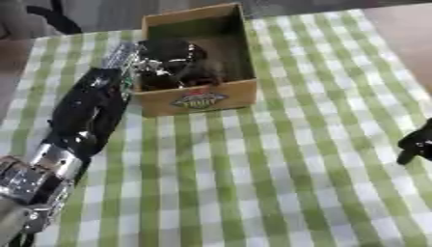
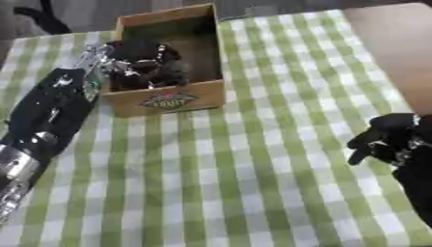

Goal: Pick up objects on the table and place them in the box.

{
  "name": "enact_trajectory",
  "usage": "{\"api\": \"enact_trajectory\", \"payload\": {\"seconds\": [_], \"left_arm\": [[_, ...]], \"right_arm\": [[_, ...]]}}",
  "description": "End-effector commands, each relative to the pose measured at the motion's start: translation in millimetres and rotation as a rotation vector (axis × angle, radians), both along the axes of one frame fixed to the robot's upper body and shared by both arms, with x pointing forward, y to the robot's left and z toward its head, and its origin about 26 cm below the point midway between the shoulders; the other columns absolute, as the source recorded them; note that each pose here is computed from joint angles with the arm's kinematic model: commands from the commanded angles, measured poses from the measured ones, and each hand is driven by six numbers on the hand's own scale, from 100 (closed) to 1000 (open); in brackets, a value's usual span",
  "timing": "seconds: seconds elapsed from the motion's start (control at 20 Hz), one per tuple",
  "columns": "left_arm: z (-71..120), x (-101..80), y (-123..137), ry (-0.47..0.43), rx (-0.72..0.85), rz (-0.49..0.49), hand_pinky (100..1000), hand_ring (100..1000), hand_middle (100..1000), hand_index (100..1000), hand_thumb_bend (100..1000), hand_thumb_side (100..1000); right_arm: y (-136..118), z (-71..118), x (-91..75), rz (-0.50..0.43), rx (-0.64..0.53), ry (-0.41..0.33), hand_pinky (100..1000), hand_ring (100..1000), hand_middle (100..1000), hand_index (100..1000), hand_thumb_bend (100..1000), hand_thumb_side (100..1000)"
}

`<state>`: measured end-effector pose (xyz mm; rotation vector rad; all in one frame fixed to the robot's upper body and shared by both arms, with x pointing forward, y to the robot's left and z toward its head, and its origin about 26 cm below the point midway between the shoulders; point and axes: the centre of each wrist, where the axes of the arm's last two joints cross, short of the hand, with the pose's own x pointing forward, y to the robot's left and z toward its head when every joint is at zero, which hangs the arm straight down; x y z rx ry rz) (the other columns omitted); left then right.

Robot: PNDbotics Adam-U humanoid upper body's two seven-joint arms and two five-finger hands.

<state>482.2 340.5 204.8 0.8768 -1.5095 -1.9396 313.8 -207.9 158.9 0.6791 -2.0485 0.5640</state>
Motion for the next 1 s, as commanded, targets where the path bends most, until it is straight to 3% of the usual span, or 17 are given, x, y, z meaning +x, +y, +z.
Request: {"api": "enact_trajectory", "payload": {"seconds": [0.05, 0.45, 0.65, 1.0], "left_arm": [[-2.7, -1.2, 9, 0.066, -0.016, 0.032, 640, 711, 761, 881, 100, 1000], [8.4, -3.1, 8, 0.094, -0.102, 0.066, 736, 835, 875, 928, 100, 1000], [14.5, -4.7, 7, 0.021, -0.168, 0.068, 796, 864, 884, 940, 100, 787], [13.2, -5.1, 7, -0.098, -0.231, 0.063, 907, 916, 916, 960, 100, 584]], "right_arm": [[-2, 3.4, -0.5, 0.000, 0.000, -0.012, 505, 610, 532, 697, 100, 801], [-3, 2.6, -0.9, 0.001, 0.005, -0.007, 505, 610, 533, 697, 100, 790], [-4, 2.2, -1.0, 0.002, 0.006, -0.005, 506, 610, 533, 697, 100, 786], [-4, 1.9, -0.9, 0.004, 0.005, -0.003, 506, 611, 534, 697, 100, 786]]}}
